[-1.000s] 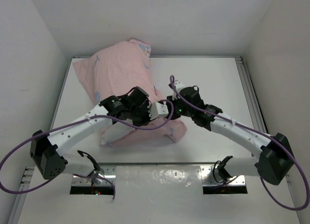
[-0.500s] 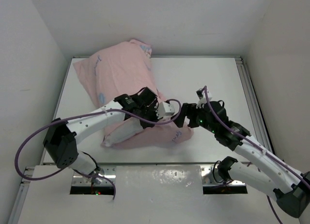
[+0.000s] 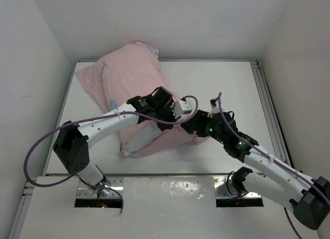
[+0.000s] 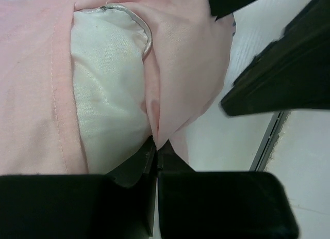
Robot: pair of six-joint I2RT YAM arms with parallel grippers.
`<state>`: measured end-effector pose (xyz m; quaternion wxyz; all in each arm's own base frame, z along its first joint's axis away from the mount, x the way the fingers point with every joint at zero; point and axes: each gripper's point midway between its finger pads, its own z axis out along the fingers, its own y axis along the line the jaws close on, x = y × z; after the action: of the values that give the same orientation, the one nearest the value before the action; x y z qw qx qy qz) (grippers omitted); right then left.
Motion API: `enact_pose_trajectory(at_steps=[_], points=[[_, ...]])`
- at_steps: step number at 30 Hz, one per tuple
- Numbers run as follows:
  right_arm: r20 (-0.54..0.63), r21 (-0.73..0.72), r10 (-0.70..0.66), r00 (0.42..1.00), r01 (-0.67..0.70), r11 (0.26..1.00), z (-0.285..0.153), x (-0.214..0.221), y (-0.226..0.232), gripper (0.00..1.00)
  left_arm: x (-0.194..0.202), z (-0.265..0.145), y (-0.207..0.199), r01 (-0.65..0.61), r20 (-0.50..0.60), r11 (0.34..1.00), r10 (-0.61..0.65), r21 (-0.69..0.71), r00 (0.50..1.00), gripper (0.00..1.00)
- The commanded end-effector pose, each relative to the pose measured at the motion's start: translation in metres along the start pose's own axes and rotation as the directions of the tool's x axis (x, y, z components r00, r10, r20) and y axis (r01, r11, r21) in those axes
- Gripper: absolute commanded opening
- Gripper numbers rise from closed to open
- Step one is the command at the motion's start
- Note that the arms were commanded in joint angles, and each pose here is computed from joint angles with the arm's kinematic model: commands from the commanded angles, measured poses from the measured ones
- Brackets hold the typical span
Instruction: Put the pillow into the pillowcase
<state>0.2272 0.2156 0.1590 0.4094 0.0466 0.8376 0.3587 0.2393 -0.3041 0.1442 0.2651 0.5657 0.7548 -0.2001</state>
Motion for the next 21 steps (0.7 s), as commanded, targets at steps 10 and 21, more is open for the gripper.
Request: enact_pose_trajectory(at_steps=[10,21], points=[[0.132,0.006,0.138,0.982,-0.14,0.99,0.042,-0.028,0.006,0.57,-0.042,-0.024,-0.009,-0.066,0.169,0.998,0.062,0.019,0.984,0.0],[0.11,0.144,0.1,0.989,-0.115,0.983,0.026,-0.007,-0.03,0.0,-0.067,-0.058,0.0,-0.099,0.226,0.995,0.095,0.004,0.969,0.68]])
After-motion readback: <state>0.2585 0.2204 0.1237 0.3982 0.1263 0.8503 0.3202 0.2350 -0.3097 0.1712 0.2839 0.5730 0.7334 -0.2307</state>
